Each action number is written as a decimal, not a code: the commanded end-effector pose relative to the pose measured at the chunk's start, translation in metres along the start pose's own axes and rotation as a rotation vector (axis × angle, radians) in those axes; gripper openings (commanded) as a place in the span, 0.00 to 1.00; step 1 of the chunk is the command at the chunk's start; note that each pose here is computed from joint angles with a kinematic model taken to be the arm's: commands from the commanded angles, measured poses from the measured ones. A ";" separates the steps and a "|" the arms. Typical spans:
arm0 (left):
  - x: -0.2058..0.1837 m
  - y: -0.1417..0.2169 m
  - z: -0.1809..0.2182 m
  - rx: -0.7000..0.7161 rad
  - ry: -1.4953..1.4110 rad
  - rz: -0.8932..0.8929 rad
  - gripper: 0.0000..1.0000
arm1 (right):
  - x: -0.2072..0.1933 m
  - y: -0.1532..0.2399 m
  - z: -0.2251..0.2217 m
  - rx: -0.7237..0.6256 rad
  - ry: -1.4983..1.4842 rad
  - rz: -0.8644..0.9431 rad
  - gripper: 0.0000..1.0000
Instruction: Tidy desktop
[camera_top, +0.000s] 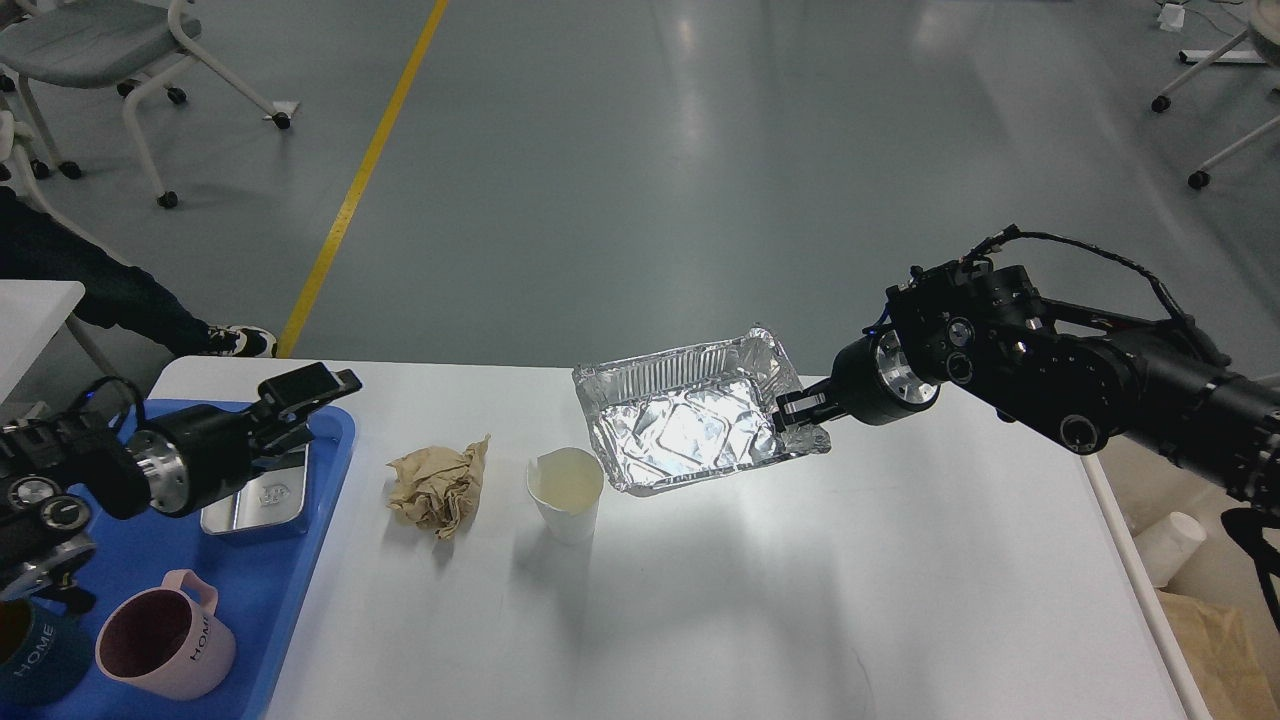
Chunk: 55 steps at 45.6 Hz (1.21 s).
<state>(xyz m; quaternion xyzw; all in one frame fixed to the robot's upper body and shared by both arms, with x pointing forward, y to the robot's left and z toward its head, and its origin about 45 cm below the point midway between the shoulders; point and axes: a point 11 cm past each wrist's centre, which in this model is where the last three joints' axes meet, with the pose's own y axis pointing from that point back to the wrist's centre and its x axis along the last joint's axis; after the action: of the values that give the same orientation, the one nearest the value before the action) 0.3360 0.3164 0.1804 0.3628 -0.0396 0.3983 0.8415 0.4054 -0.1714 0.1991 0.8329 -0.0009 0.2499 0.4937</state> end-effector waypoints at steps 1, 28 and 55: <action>-0.027 -0.025 0.016 -0.031 -0.009 -0.072 0.96 | 0.000 0.000 0.001 -0.002 0.000 0.000 0.00; -0.088 -0.085 0.021 0.036 -0.061 -0.208 0.94 | -0.005 0.000 0.006 0.001 -0.022 0.003 0.00; -0.126 -0.111 0.029 0.031 -0.059 -0.263 0.73 | -0.007 -0.003 0.005 0.008 -0.029 0.003 0.00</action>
<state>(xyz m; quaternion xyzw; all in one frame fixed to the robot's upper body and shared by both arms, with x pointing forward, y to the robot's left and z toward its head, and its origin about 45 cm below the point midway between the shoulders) 0.3351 0.1717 0.0925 0.3896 -0.0098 0.2758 0.8787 0.4037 -0.1760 0.1946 0.8378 -0.0094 0.2411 0.4898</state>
